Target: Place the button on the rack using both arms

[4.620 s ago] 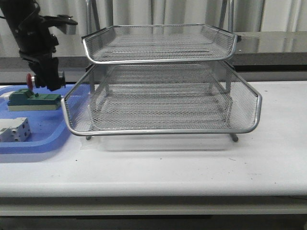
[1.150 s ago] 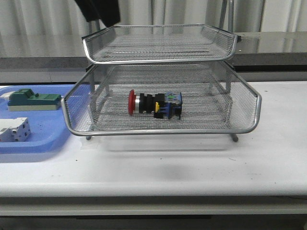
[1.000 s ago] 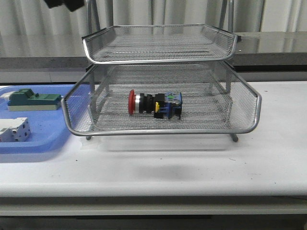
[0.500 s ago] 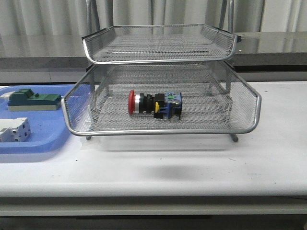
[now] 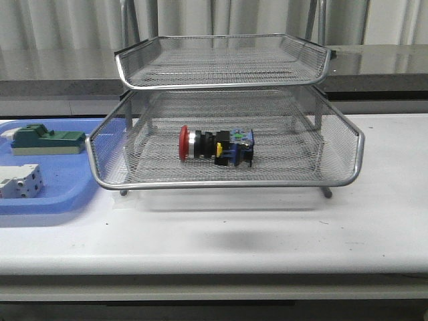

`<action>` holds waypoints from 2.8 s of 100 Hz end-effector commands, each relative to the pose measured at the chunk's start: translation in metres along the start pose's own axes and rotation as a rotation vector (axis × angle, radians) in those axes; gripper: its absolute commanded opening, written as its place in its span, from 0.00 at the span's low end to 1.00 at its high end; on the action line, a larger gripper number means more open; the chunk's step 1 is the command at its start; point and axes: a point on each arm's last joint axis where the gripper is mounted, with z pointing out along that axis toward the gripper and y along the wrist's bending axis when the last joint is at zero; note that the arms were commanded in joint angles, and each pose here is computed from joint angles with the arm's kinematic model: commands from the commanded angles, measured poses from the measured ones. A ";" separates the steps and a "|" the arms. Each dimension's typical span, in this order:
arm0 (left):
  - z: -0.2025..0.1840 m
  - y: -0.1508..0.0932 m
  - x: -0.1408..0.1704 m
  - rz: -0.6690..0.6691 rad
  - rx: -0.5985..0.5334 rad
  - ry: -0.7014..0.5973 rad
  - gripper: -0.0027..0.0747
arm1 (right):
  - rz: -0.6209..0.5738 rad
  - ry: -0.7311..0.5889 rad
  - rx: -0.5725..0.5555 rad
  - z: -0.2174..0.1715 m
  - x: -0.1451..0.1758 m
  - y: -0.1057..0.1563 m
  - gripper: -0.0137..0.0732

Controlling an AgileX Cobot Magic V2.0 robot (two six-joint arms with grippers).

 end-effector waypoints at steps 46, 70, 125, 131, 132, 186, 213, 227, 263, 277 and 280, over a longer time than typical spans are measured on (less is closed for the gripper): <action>-0.014 0.001 0.004 -0.026 -0.038 -0.189 0.03 | 0.000 -0.088 0.009 -0.008 -0.013 0.000 0.08; -0.014 0.001 0.004 -0.026 -0.038 -0.189 0.01 | 0.000 -0.088 0.009 -0.008 -0.013 0.000 0.08; -0.014 0.001 0.004 -0.026 -0.038 -0.189 0.01 | -0.024 -0.091 -0.078 0.017 -0.031 0.006 0.08; -0.014 0.001 0.004 -0.026 -0.038 -0.189 0.01 | -0.041 -0.049 -0.122 0.029 -0.036 0.009 0.08; -0.014 0.001 0.004 -0.026 -0.038 -0.189 0.01 | -0.051 -0.038 -0.128 0.032 -0.038 0.010 0.08; -0.014 0.001 0.004 -0.026 -0.038 -0.189 0.01 | -0.388 0.326 -0.562 0.154 -0.054 0.075 0.08; -0.014 0.001 0.004 -0.026 -0.038 -0.189 0.01 | -0.639 0.374 -0.697 0.188 -0.030 0.132 0.08; -0.014 0.001 0.004 -0.026 -0.038 -0.189 0.01 | -0.725 0.376 -0.705 0.199 -0.016 0.153 0.08; -0.014 0.001 0.004 -0.026 -0.038 -0.189 0.01 | -0.911 0.270 -0.626 0.213 -0.011 0.168 0.08; -0.014 0.001 0.004 -0.026 -0.038 -0.189 0.01 | -0.931 0.207 -0.589 0.216 -0.018 0.168 0.08; -0.014 0.001 0.004 -0.026 -0.038 -0.189 0.01 | -0.930 0.197 -0.582 0.216 -0.019 0.167 0.08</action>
